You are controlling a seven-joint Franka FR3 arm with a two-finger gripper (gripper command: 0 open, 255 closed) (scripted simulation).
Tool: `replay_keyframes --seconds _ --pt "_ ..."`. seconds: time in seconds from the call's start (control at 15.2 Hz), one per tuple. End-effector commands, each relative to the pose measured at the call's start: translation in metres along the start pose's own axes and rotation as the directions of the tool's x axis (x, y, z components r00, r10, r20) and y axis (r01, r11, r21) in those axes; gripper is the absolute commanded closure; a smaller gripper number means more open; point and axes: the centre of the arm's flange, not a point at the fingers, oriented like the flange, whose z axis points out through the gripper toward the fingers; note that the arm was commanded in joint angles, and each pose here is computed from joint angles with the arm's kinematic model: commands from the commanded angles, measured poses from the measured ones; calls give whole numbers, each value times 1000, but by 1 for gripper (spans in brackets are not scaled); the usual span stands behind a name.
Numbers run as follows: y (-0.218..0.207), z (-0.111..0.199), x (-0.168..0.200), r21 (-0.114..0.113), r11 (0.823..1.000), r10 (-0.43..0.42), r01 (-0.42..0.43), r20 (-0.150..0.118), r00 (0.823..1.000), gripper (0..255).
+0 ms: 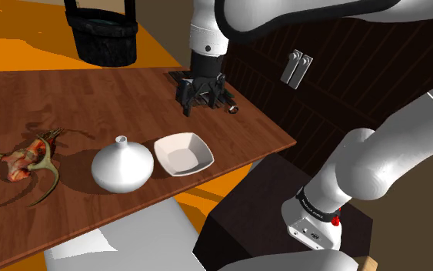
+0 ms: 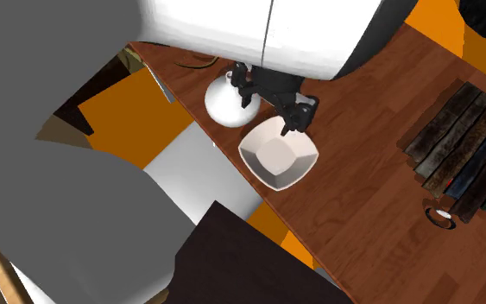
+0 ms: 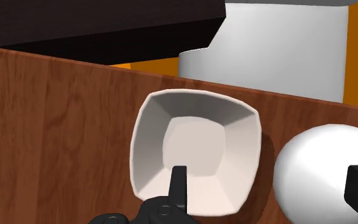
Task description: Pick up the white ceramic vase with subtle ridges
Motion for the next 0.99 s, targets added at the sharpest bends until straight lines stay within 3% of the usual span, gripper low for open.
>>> replay_keyframes --seconds 0.0,0.92 --pt "-24 10 15 0 1000 8 -8 2 1000 0" --pt "-173 70 110 -13 998 54 -53 11 999 0"
